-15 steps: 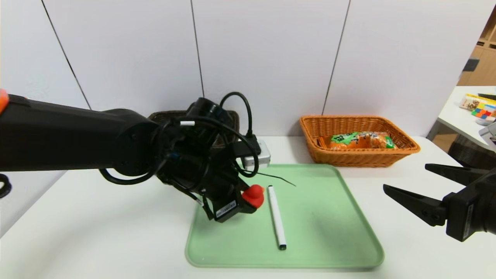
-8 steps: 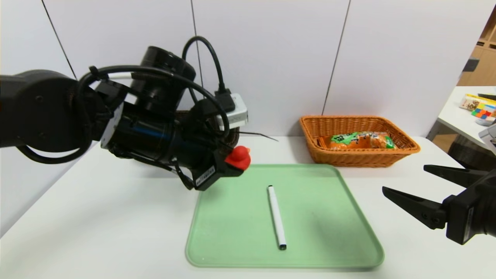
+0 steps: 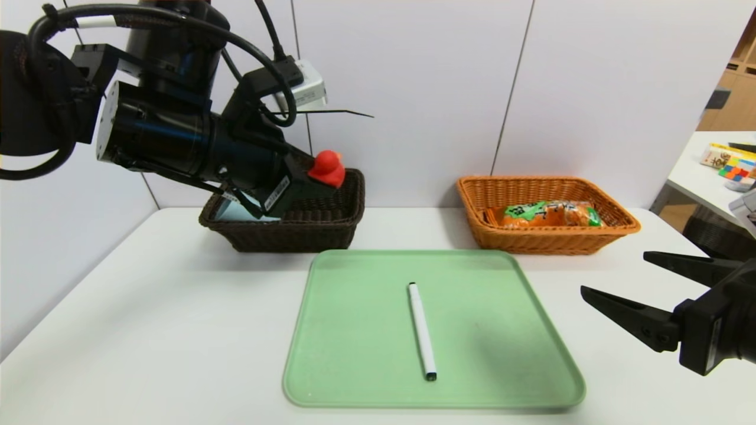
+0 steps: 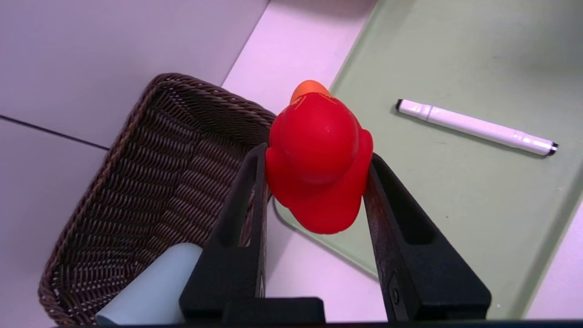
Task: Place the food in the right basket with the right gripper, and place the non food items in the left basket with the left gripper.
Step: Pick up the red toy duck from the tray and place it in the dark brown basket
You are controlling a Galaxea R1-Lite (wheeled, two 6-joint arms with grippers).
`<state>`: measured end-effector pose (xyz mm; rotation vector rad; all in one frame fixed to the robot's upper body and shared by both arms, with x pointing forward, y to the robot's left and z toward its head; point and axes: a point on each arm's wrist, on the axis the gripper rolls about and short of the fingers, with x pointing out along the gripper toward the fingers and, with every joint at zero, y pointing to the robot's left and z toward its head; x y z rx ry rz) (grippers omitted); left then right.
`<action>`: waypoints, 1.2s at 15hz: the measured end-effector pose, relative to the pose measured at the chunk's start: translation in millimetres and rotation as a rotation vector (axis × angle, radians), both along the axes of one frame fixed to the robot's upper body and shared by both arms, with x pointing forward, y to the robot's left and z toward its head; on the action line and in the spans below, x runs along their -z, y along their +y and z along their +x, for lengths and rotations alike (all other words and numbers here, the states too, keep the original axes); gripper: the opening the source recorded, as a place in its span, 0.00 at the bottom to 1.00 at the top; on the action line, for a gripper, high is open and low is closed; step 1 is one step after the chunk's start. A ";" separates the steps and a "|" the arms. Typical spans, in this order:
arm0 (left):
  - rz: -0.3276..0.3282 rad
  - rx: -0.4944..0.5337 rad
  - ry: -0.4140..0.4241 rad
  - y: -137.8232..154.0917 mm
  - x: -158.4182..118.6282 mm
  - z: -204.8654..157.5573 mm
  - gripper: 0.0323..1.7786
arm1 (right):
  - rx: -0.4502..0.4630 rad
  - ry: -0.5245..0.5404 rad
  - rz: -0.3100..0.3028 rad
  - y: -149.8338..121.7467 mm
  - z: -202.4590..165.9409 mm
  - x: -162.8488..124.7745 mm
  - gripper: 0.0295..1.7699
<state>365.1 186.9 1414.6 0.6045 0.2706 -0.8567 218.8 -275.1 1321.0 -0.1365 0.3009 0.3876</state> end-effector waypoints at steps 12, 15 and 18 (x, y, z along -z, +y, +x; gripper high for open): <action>0.127 -0.087 -0.004 20.2 2.3 69.8 0.35 | -0.005 0.005 0.005 -3.2 -6.9 4.8 0.96; 0.185 -0.059 -0.025 18.6 17.2 86.4 0.35 | -0.006 0.005 0.006 -3.6 -7.9 5.4 0.96; 0.236 -0.029 -0.026 15.7 33.3 99.1 0.34 | -0.005 0.005 0.005 -3.7 -8.0 5.7 0.96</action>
